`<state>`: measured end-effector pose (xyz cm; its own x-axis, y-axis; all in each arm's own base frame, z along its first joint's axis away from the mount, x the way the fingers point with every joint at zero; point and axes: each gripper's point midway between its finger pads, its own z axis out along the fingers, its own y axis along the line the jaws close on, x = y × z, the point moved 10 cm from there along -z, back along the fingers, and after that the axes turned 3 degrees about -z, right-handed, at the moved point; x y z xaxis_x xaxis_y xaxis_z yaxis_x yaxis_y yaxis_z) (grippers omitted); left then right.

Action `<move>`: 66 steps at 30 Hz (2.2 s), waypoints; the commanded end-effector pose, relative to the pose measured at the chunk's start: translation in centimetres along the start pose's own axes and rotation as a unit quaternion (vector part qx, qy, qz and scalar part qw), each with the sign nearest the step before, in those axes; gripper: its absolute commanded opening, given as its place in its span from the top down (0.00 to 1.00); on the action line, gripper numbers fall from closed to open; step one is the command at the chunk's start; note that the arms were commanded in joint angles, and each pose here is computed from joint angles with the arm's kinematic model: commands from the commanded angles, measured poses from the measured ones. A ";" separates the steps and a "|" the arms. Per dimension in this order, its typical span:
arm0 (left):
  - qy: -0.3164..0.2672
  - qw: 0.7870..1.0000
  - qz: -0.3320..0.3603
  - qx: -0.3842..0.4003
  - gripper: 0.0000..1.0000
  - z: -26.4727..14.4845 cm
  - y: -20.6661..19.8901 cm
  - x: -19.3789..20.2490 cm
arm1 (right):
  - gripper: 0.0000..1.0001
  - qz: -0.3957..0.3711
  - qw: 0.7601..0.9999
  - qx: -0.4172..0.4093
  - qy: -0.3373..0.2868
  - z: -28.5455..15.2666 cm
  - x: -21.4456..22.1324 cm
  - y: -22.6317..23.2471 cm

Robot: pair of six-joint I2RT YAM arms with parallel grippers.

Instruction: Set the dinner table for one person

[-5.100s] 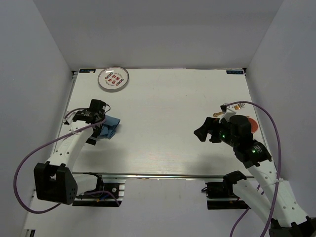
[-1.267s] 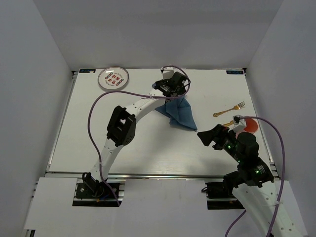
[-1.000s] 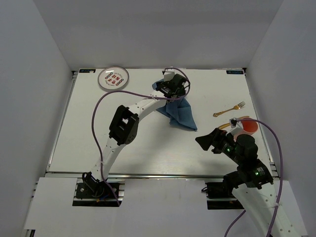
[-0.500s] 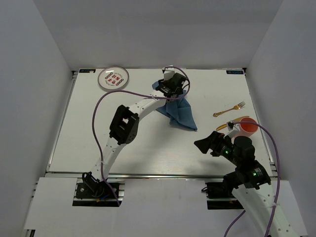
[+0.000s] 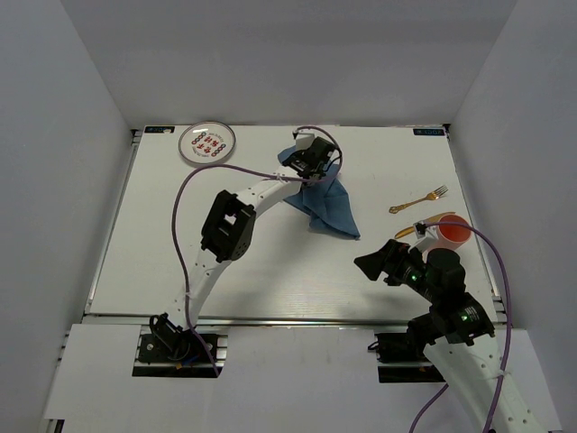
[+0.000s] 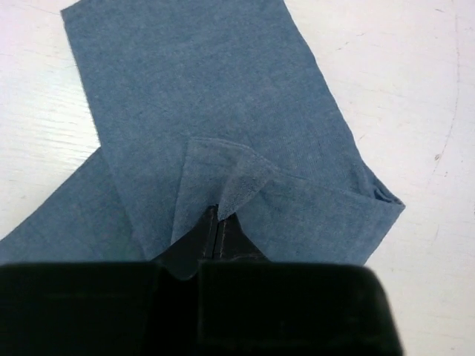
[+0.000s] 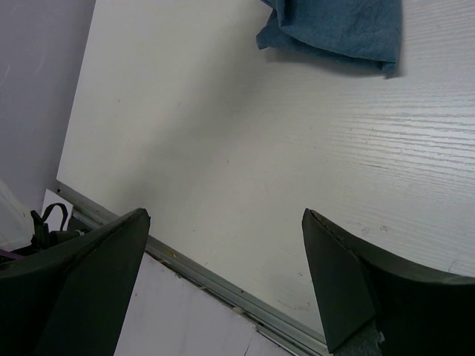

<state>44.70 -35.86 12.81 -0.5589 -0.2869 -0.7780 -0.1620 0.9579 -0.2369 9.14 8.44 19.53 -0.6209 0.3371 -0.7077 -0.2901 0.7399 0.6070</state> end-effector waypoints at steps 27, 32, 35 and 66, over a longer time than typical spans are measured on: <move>-0.199 0.922 -0.324 -0.071 1.00 -30.2 21.5 -7.5 | 0.11 0.024 0.965 -0.240 0.104 9.7 1.0 0.1; -0.207 0.887 -0.378 -0.163 1.00 -31.4 26.0 -5.2 | 0.11 0.056 0.966 -0.211 0.140 11.2 1.6 -0.3; -0.214 0.867 -0.398 -0.208 1.00 -32.6 28.5 -4.1 | 0.11 0.065 0.973 -0.170 0.140 12.3 1.9 -1.0; -0.229 0.878 -0.377 -0.184 1.00 -34.7 28.3 -6.2 | 1.00 0.123 0.964 0.080 0.223 24.0 5.8 0.8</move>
<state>15.45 -7.05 30.51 0.1848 -0.7615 -0.6213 -0.6481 0.3808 -0.6595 22.87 25.87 8.01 -0.9292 0.2288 -0.2902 -0.0554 0.6902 0.7215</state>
